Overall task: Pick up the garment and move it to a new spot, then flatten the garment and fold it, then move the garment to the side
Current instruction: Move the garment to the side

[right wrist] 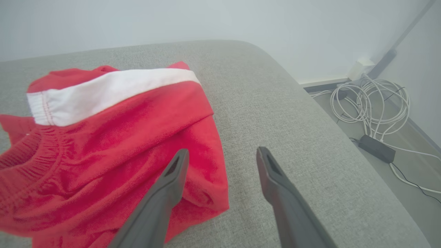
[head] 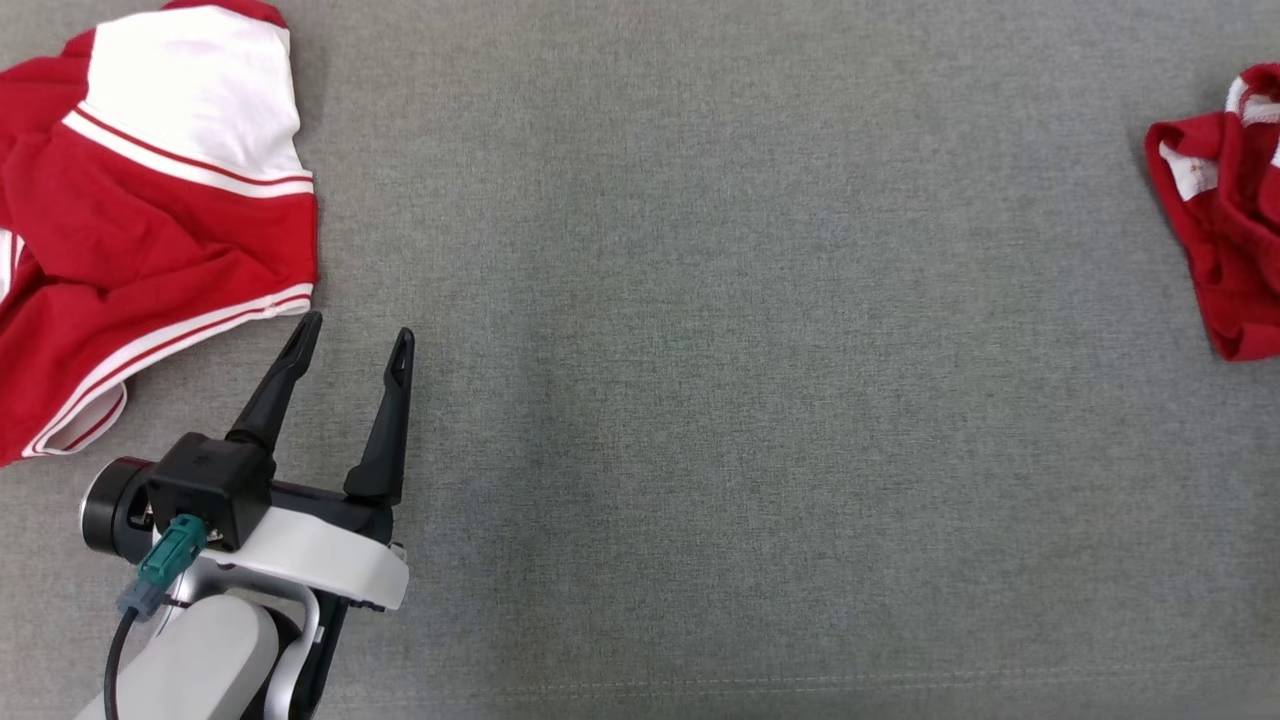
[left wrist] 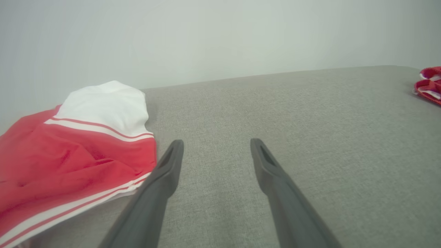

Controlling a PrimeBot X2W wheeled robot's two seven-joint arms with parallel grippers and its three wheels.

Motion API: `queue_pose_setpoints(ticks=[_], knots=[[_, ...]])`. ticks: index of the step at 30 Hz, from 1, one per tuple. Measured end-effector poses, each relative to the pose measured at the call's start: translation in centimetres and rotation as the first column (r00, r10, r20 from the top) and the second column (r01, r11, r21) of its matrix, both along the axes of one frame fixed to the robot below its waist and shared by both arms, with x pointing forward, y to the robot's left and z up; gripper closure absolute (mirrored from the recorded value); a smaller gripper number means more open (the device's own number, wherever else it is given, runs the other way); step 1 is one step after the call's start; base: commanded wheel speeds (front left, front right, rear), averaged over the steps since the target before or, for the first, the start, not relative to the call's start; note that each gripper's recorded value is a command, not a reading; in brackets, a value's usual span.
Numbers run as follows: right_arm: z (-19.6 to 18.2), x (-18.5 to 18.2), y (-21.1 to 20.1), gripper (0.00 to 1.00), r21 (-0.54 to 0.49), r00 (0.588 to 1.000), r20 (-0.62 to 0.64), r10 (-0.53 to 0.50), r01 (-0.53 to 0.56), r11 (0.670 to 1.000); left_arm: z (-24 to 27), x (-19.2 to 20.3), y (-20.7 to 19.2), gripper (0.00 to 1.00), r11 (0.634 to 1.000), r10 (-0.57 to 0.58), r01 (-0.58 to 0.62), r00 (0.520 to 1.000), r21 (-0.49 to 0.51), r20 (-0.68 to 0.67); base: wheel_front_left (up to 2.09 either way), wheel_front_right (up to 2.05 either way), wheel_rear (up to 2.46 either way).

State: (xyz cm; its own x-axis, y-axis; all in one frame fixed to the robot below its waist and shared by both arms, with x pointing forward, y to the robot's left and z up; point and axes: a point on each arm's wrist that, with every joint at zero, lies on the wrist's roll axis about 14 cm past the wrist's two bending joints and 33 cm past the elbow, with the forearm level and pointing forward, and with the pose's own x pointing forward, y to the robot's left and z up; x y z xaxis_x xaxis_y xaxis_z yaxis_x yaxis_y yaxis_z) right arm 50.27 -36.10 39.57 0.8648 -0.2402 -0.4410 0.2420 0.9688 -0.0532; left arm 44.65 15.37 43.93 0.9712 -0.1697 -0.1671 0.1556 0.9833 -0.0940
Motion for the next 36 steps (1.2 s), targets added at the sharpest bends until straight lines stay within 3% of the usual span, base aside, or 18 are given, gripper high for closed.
queue_pose_setpoints(ticks=[8, 15, 21, 26, 36], knots=[[4.6, -3.3, 0.9, 0.00, -0.017, 0.975, 0.223, 0.004, 0.000, 1.000, 1.9, -2.1, 0.3, 0.00, 1.000, 0.010, -0.011, 1.000, 0.015, 0.027, 0.00, 0.00, 0.00], [8.4, -4.6, 7.3, 0.00, -0.016, 0.910, 0.401, 0.103, -0.106, 0.994, 3.4, -3.5, 2.0, 0.00, 0.997, 0.073, -0.075, 0.996, 0.028, 0.054, 0.00, 0.00, 0.00], [10.0, -5.4, 15.4, 0.00, 0.003, 0.851, 0.474, 0.227, -0.260, 0.966, 4.4, -4.1, 3.3, 0.00, 0.993, 0.110, -0.113, 0.991, 0.034, 0.077, 0.00, 0.00, 0.00], [10.0, -7.9, 19.3, 0.00, 0.004, 0.827, 0.479, 0.295, -0.338, 0.941, 5.0, -5.7, 3.9, 0.00, 0.990, 0.136, -0.139, 0.987, 0.030, 0.087, 0.00, 0.00, 0.00], [9.9, -12.4, 20.7, 0.00, 0.037, 0.820, 0.485, 0.304, -0.367, 0.930, 5.0, -9.0, 4.0, 0.00, 0.989, 0.145, -0.147, 0.986, 0.026, 0.079, 0.00, 0.00, 0.00]])
